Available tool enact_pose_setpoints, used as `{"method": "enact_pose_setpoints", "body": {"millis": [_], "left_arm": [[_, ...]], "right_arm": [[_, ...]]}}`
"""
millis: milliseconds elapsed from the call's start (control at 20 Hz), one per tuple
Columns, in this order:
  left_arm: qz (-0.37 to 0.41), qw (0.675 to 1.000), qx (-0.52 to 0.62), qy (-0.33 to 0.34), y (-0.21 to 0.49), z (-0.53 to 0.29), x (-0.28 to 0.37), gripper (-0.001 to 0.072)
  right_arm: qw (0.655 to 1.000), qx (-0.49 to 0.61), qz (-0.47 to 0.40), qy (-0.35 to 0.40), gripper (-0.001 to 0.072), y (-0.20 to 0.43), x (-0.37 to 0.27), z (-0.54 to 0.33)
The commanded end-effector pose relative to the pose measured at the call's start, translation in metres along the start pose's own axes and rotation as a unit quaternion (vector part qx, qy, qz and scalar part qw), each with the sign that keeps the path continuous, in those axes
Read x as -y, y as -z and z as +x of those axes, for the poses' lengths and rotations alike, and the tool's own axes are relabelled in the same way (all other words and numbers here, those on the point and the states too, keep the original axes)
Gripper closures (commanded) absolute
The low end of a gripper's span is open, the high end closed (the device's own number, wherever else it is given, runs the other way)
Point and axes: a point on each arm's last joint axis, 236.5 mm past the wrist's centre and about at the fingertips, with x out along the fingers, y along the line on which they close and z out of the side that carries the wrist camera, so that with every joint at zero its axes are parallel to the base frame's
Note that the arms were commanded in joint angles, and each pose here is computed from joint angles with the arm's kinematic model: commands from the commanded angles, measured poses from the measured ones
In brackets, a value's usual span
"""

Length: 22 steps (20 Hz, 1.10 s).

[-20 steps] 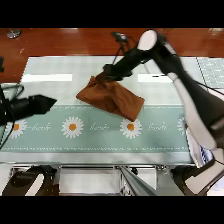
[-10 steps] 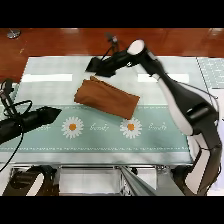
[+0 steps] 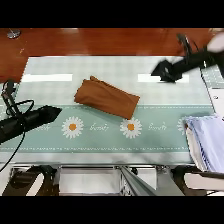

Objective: Fold the shirts.

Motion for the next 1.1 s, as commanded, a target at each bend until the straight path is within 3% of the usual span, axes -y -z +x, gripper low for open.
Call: {"method": "enact_pose_setpoints", "body": {"millis": [0,200,400,550,600,650,700,850,1050], "left_arm": [[-0.004,1.000,0.002,-0.003,-0.003,0.005,-0.003,0.0681],[-0.020,1.000,-0.007,-0.007,-0.005,0.018,-0.008,0.0681],[-0.018,0.999,-0.036,-0.006,0.006,0.034,-0.007,0.0681],[-0.008,0.999,-0.049,-0.001,0.013,0.048,0.000,0.0681],[-0.004,0.999,-0.051,0.002,0.015,0.053,0.003,0.0681],[0.001,0.999,-0.054,0.004,0.017,0.057,0.006,0.0681],[0.004,0.998,-0.056,0.006,0.019,0.061,0.008,0.0681],[0.007,0.998,-0.061,0.007,0.022,0.064,0.009,0.0681],[0.007,0.998,-0.061,0.006,0.022,0.064,0.009,0.0681]], "right_arm": [[0.990,0.052,0.133,0.004,0.0085,0.062,0.054,0.039],[0.987,-0.028,0.152,-0.033,0.0086,0.100,0.035,0.107],[0.976,-0.051,0.198,-0.077,0.0089,0.097,0.019,0.150],[0.978,-0.075,0.171,-0.093,0.0122,0.085,-0.012,0.175],[0.980,-0.082,0.152,-0.101,0.0278,0.079,-0.026,0.181],[0.982,-0.085,0.129,-0.108,0.0537,0.072,-0.040,0.184],[0.985,-0.081,0.094,-0.121,0.0682,0.059,-0.055,0.181],[0.990,-0.049,-0.001,-0.134,0.0683,0.007,-0.097,0.136],[0.990,0.001,-0.105,-0.089,0.0683,-0.054,-0.132,0.031]]}}
